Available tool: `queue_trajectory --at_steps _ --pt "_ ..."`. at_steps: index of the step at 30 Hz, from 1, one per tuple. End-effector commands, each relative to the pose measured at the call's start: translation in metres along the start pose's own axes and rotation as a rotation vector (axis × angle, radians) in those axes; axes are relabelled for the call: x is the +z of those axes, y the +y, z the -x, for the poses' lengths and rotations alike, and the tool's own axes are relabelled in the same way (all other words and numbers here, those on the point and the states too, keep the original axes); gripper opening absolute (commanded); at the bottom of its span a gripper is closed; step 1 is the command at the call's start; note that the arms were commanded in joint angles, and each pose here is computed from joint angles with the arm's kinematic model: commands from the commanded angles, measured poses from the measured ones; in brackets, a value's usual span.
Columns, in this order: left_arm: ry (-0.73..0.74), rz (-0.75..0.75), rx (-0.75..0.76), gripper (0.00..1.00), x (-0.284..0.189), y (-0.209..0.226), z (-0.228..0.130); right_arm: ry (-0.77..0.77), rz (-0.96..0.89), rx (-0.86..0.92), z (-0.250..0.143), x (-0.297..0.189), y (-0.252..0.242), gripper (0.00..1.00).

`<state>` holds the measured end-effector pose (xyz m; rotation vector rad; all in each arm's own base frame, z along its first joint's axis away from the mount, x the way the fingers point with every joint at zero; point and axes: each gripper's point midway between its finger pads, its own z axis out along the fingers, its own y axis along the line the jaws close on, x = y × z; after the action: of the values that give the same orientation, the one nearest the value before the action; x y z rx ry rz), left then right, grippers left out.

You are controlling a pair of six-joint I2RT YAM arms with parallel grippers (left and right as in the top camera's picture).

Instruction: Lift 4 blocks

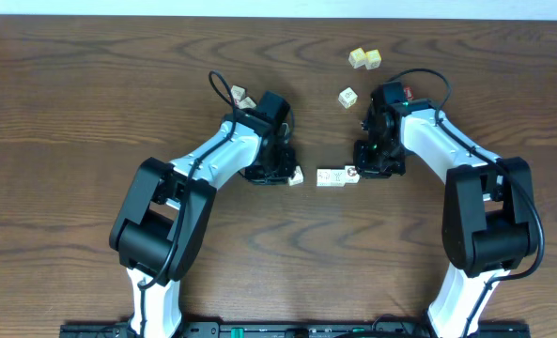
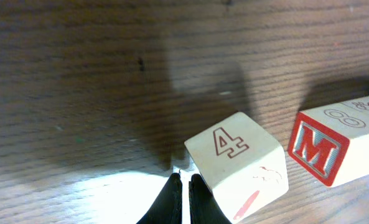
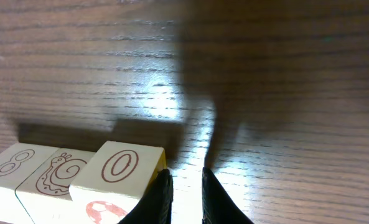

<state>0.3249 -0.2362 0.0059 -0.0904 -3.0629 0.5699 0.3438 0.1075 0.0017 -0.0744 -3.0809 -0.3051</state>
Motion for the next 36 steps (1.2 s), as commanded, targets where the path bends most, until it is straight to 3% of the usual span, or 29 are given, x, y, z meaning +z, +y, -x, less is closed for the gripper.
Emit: queue_trajectory --at_steps 1,19,30,33,36 --pt "0.007 -0.013 0.009 0.07 0.001 -0.003 -0.001 -0.008 0.016 -0.027 0.001 -0.002 0.016 0.15" --pt "0.029 -0.005 0.111 0.07 0.003 -0.007 -0.009 -0.014 0.022 -0.063 -0.003 0.001 0.034 0.15" --pt "0.049 0.080 0.035 0.07 -0.034 0.024 -0.013 0.043 -0.008 -0.050 -0.017 0.001 0.027 0.15" --pt "0.063 0.183 0.001 0.07 -0.041 0.042 -0.020 0.129 -0.036 -0.029 -0.036 -0.005 0.020 0.01" --pt "0.057 0.239 -0.044 0.07 -0.056 0.058 -0.022 0.196 -0.059 0.012 -0.049 -0.025 0.022 0.01"
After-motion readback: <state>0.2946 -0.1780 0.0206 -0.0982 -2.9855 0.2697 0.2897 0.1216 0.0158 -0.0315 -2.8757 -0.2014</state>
